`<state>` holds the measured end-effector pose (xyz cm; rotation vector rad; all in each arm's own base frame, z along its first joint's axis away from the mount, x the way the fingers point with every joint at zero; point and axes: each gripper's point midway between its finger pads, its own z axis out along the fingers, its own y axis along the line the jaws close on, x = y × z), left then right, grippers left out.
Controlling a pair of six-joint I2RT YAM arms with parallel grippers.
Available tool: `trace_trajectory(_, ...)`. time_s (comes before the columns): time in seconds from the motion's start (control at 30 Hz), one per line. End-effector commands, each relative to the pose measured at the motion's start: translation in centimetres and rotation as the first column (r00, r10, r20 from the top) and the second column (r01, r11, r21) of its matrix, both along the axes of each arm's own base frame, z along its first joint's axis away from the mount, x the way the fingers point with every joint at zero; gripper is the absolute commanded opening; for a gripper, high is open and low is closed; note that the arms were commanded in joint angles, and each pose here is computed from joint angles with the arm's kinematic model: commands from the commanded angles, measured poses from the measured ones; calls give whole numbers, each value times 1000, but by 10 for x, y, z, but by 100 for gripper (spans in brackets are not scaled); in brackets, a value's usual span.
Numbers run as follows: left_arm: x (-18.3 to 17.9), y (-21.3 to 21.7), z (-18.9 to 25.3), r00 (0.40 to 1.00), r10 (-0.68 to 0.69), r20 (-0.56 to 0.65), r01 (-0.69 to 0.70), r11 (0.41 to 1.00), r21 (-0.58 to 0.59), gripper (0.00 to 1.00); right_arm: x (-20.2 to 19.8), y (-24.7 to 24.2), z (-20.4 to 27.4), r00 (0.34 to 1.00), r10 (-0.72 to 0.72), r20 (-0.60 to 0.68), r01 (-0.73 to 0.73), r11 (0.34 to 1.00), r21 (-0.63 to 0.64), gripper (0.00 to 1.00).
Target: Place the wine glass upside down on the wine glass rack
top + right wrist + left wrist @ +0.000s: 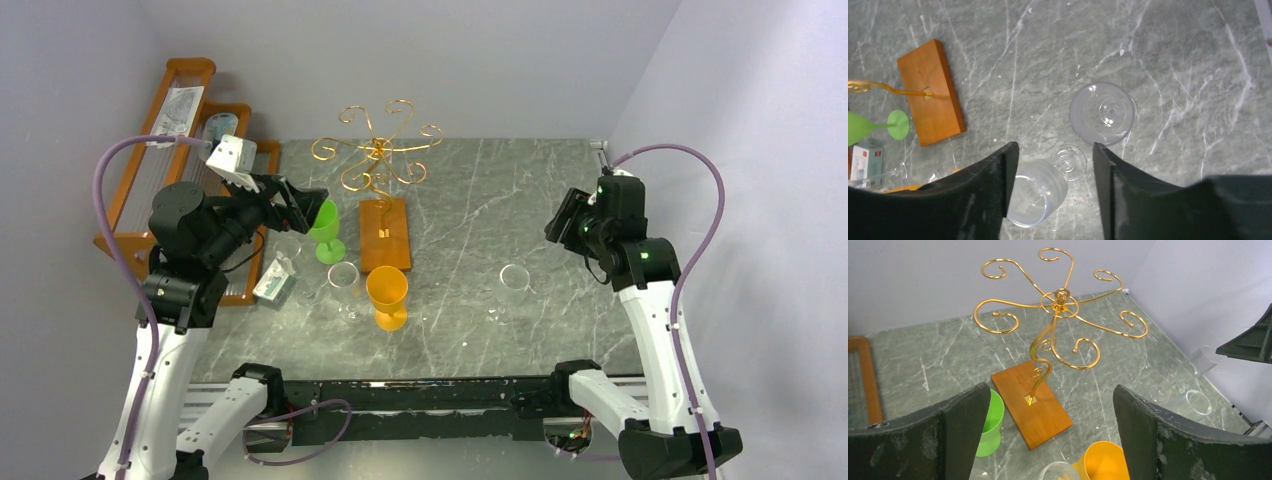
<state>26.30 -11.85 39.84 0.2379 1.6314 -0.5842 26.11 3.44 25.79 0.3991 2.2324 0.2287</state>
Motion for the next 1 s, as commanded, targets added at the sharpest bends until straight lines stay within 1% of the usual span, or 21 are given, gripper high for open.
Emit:
trace_trajectory(0.0, -1, -10, -2, 998, -61, 13, 61, 998, 14, 97, 0, -10, -14, 998, -22, -64, 17, 997, -76, 52)
trace_trajectory(0.03, -1, -9, -3, 998, -57, 12, 57, 998, 17, 97, 2, -11, -17, 997, -23, -74, 18, 997, -79, 47)
trace_trajectory(0.1, 2, -7, -2, 999, -41, 6, 41, 999, 19, 97, 8, -10, -25, 996, -28, -86, 20, 996, -87, 44)
trace_trajectory(0.23, 2, -7, -1, 999, -36, 4, 36, 999, 17, 97, 18, -3, -35, 996, -22, -89, 13, 995, -97, 43)
trace_trajectory(0.37, 2, -7, 2, 999, -40, 6, 40, 999, 18, 97, 26, 5, -47, 993, -14, -114, -2, 990, -142, 43)
trace_trajectory(0.43, 3, -6, 4, 999, -31, 10, 31, 999, 21, 97, 27, 10, -54, 991, -13, -130, -9, 986, -164, 41)
trace_trajectory(0.5, 3, -5, 4, 1000, -23, 12, 23, 999, 22, 97, 28, 12, -58, 990, -21, -138, -6, 981, -193, 34)
trace_trajectory(0.57, 3, -4, 5, 1000, -21, 13, 21, 1000, 22, 97, 28, 14, -59, 990, -29, -139, -2, 976, -219, 24)
trace_trajectory(0.63, 2, -5, 6, 1000, -26, 14, 26, 999, 19, 97, 28, 15, -58, 990, -34, -135, 1, 971, -237, 17)
trace_trajectory(0.8, 0, -6, 11, 999, -32, 21, 32, 999, 4, 97, 28, 19, -50, 993, -33, -115, 1, 963, -269, 0)
trace_trajectory(0.87, -2, -7, 15, 999, -36, 28, 37, 999, -5, 97, 30, 26, -43, 996, -6, -89, -17, 964, -264, 0)
trace_trajectory(0.97, -5, -9, 25, 999, -45, 30, 46, 998, -43, 96, 37, 38, -22, 999, 34, 6, -32, 977, -211, 0)
